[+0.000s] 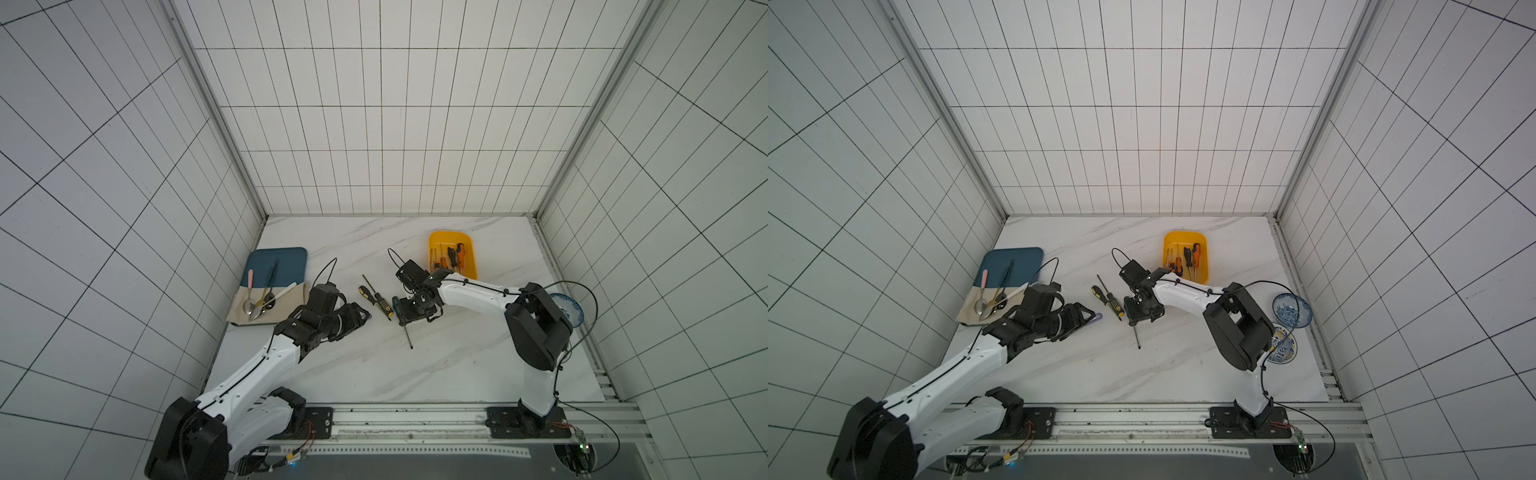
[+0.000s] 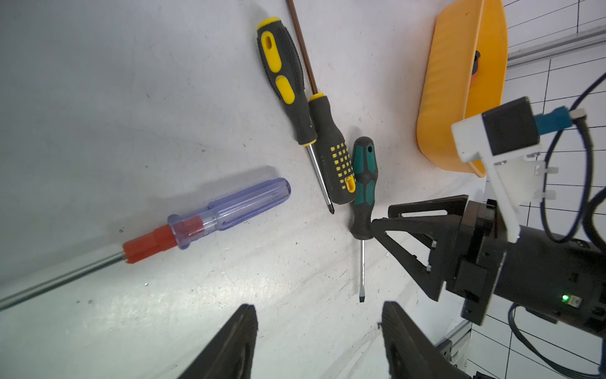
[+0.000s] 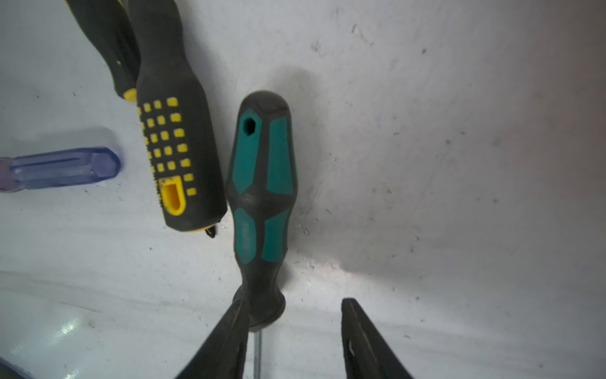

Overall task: Put the screwdriver on the desktop into the storage box
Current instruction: Pick up the screwdriver from the center of the board.

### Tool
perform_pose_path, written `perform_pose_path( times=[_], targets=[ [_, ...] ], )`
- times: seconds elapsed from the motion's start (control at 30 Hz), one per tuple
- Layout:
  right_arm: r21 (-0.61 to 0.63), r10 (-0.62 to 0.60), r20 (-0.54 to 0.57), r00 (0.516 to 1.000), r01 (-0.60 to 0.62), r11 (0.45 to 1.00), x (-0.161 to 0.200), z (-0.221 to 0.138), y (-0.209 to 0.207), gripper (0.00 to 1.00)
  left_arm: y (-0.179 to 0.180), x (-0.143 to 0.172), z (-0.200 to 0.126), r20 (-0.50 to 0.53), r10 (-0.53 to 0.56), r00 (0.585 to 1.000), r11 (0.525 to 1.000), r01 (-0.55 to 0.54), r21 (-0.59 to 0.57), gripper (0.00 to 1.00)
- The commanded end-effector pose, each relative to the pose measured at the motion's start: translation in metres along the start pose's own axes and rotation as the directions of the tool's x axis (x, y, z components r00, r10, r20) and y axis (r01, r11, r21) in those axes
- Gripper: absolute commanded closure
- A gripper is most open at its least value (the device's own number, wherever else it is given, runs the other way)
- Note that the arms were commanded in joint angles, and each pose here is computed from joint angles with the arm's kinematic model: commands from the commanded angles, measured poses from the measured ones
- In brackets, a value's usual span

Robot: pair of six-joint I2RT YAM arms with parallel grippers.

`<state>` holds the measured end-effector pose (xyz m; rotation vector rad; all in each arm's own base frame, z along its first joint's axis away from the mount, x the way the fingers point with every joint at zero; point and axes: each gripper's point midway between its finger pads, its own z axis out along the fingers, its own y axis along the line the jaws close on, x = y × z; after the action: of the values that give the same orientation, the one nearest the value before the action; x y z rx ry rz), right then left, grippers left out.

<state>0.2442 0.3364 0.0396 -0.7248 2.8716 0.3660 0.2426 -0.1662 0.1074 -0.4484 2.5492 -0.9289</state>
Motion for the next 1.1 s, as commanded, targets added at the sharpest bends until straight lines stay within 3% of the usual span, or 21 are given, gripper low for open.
perform_pose_path(
  times=[0.0, 0.57, 0.83, 1.07],
  targets=[
    [-0.008, -0.016, 0.009, 1.0, 0.016, 1.0, -0.009, -0.002, 0.012, 0.52, 0.004, -0.002, -0.001, 0.016, 0.006, 1.0, 1.0, -0.006, -0.007, 0.36],
    [0.041, -0.025, -0.042, 0.999, 0.027, 0.999, -0.004, 0.023, 0.008, 0.6, 0.008, -0.003, -0.001, 0.021, -0.009, 1.0, 1.0, 0.009, -0.014, 0.36],
    [0.103, -0.021, -0.032, 0.999, 0.024, 0.994, -0.002, 0.023, -0.005, 0.76, 0.009, -0.002, -0.001, 0.02, -0.013, 1.0, 1.0, 0.014, -0.016, 0.36],
    [0.105, -0.005, 0.012, 1.0, 0.004, 0.994, -0.009, 0.007, -0.012, 0.81, 0.008, -0.002, -0.001, 0.017, -0.01, 1.0, 1.0, 0.01, -0.009, 0.36]
  ],
)
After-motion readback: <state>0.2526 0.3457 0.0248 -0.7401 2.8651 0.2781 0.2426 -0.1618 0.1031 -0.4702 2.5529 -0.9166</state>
